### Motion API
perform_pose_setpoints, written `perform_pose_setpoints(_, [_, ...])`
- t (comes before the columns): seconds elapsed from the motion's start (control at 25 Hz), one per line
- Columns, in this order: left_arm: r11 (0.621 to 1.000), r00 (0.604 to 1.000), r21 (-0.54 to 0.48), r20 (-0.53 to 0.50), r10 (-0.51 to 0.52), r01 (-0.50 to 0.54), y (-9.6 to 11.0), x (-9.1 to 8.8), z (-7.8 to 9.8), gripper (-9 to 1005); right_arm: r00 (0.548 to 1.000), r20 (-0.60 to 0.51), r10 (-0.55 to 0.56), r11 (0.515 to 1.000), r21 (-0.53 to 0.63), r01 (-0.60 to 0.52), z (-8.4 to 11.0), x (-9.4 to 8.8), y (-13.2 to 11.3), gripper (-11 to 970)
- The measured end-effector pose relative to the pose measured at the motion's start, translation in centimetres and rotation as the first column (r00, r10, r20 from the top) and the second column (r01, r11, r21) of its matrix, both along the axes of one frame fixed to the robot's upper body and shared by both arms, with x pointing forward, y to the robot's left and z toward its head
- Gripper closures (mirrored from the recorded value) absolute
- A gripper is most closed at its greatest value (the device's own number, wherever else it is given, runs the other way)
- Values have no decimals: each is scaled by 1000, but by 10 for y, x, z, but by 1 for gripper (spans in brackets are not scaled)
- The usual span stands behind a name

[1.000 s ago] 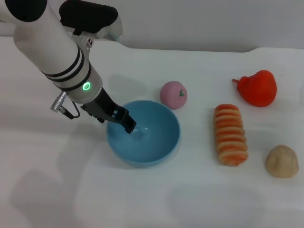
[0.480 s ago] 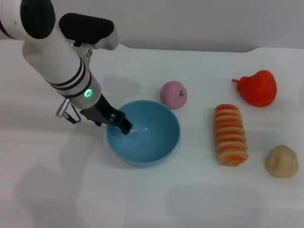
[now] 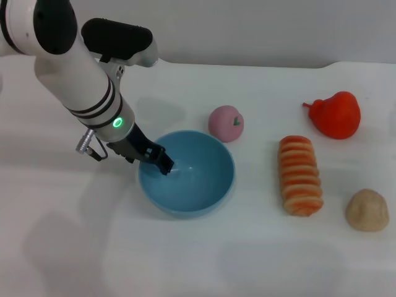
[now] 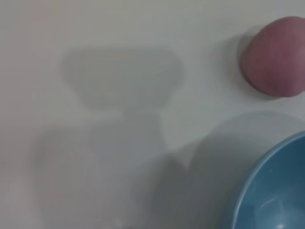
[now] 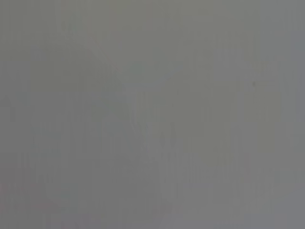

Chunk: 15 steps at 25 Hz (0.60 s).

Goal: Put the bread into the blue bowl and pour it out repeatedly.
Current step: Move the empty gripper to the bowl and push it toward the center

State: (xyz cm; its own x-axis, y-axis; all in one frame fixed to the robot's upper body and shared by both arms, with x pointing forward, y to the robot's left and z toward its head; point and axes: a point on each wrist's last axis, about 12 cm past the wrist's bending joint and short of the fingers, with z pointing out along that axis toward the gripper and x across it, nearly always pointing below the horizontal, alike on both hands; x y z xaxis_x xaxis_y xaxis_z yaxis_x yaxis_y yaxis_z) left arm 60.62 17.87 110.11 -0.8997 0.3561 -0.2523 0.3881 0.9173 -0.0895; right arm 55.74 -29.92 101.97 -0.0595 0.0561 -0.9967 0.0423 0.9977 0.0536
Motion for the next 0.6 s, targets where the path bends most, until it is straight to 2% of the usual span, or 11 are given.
perform_pose_setpoints(0.52, [999,999,17,0,-33,33,-6,-1,1,220,1000,3,2,1000,-1,-2,1,1,0,470])
perform_pose_setpoints(0.6, [999,999,19,-3,-33,33,-6,-1,1,281,1000,3,2,1000,-1,-2,1,2,0,470])
